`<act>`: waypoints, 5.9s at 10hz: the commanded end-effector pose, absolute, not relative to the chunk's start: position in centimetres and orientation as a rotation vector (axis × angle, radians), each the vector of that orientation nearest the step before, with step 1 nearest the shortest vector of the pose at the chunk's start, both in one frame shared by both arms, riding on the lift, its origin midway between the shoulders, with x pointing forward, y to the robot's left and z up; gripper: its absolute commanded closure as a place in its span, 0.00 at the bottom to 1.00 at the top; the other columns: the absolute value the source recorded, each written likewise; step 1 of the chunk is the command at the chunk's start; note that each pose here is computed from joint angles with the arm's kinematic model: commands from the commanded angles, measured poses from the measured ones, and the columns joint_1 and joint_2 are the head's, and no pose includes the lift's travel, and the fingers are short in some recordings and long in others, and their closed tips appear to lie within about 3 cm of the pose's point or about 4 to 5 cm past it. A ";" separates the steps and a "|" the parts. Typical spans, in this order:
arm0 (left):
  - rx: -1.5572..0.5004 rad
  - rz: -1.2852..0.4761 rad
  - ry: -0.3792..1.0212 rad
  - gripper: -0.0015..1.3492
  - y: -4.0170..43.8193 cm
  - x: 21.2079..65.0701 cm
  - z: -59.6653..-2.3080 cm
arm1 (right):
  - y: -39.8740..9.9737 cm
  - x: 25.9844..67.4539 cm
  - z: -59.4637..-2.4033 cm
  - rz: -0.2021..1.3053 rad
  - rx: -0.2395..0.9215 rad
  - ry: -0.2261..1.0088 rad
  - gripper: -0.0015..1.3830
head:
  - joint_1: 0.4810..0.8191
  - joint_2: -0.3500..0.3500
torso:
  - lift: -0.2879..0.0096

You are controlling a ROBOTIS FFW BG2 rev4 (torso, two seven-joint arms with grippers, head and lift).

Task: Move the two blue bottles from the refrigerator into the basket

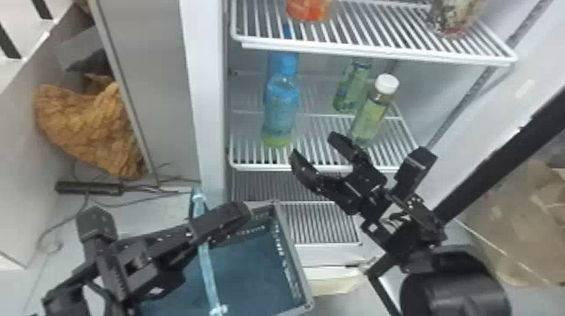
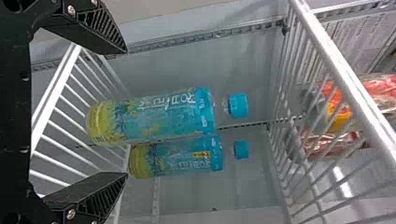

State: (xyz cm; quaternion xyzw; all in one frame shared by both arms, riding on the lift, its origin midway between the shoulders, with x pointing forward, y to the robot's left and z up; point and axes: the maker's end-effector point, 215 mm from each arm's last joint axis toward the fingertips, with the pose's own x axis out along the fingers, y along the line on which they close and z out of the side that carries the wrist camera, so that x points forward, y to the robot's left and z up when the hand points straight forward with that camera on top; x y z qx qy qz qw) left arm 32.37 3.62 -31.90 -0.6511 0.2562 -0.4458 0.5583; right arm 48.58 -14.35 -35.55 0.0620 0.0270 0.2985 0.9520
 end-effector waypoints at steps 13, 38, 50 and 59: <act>-1.535 -1.059 0.605 0.89 3.4 32.4 -31.7 | -10.0 56.5 -35.8 0.604 0.027 0.105 0.10 | 0.63 0.37 | 0.23; -1.530 -1.062 0.615 0.89 3.2 32.2 -31.9 | -10.7 39.1 -32.6 0.696 0.155 0.233 0.92 | 0.63 0.33 | 0.23; -1.536 -1.063 0.609 0.89 3.1 32.3 -31.7 | -4.8 30.4 -39.4 0.885 0.503 0.547 0.91 | 0.63 0.41 | 0.23; -1.539 -1.060 0.609 0.89 3.1 32.2 -31.8 | -5.7 31.6 -39.0 0.893 0.507 0.508 0.09 | 0.63 0.49 | 0.23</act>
